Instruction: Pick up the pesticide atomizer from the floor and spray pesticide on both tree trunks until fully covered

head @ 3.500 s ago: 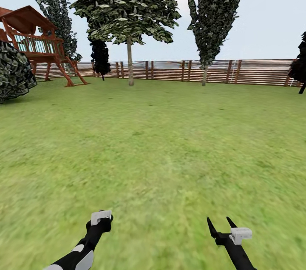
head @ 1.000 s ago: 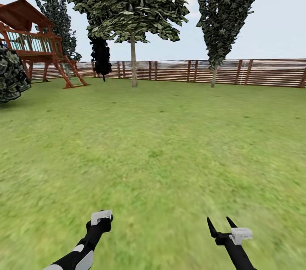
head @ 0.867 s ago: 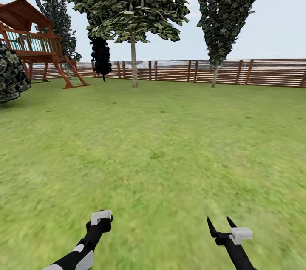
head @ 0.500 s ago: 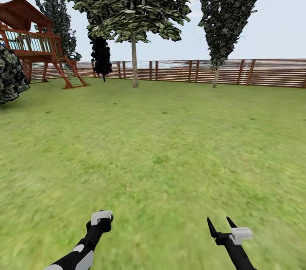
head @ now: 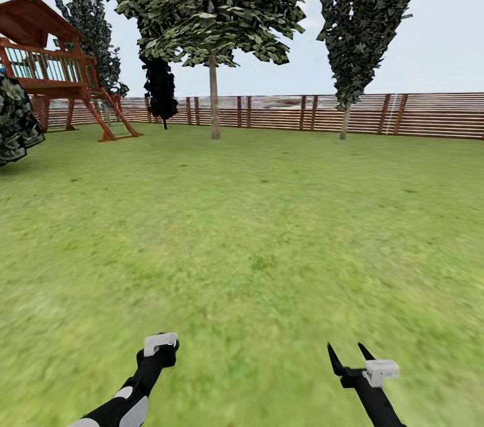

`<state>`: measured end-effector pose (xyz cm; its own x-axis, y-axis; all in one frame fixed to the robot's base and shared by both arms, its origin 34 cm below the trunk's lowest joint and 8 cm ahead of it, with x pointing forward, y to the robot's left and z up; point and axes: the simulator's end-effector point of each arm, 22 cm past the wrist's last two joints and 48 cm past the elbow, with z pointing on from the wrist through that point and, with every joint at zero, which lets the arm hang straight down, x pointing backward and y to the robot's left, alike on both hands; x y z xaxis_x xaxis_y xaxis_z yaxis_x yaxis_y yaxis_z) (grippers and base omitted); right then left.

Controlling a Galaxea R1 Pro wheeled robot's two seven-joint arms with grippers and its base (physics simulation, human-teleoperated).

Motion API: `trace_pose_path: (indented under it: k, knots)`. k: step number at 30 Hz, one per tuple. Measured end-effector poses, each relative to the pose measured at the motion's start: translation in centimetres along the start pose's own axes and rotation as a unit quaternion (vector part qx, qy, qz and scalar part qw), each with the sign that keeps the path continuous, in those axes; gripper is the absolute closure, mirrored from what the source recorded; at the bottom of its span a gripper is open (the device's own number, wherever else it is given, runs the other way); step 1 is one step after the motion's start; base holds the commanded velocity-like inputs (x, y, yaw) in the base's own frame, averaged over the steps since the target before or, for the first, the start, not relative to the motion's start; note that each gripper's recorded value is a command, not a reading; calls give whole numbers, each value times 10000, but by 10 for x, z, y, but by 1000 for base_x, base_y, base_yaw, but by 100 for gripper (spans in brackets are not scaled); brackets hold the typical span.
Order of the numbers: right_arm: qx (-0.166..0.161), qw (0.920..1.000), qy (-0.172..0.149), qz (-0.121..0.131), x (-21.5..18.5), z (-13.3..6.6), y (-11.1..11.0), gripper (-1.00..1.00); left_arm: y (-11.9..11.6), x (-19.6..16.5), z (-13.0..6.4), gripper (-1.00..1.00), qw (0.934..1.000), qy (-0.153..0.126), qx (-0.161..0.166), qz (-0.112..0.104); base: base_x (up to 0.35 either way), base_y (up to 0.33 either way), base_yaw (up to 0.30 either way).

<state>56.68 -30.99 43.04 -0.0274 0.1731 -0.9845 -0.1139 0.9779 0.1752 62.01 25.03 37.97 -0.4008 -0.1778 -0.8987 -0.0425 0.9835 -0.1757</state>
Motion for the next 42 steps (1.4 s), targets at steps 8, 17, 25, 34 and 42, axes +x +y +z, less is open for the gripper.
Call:
trace_pose_path:
  k: [8, 17, 25, 34, 42]
  knots:
    - [1, 10000, 4, 0, 0, 0, 0, -100, 0, 0, 0, 100, 10000, 0, 0, 0, 315, 167, 0]
    - [0, 10000, 2, 0, 0, 0, 0, -100, 0, 0, 0, 100, 10000, 0, -2, 0, 315, 167, 0]
    - [0, 10000, 1, 0, 0, 0, 0, -100, 0, 0, 0, 100, 10000, 0, 1, 0, 315, 167, 0]
    - [1, 10000, 5, 0, 0, 0, 0, -100, 0, 0, 0, 100, 10000, -1, -1, -2, 315, 167, 0]
    - [1, 10000, 4, 0, 0, 0, 0, -100, 0, 0, 0, 100, 10000, 0, 0, 0, 315, 167, 0]
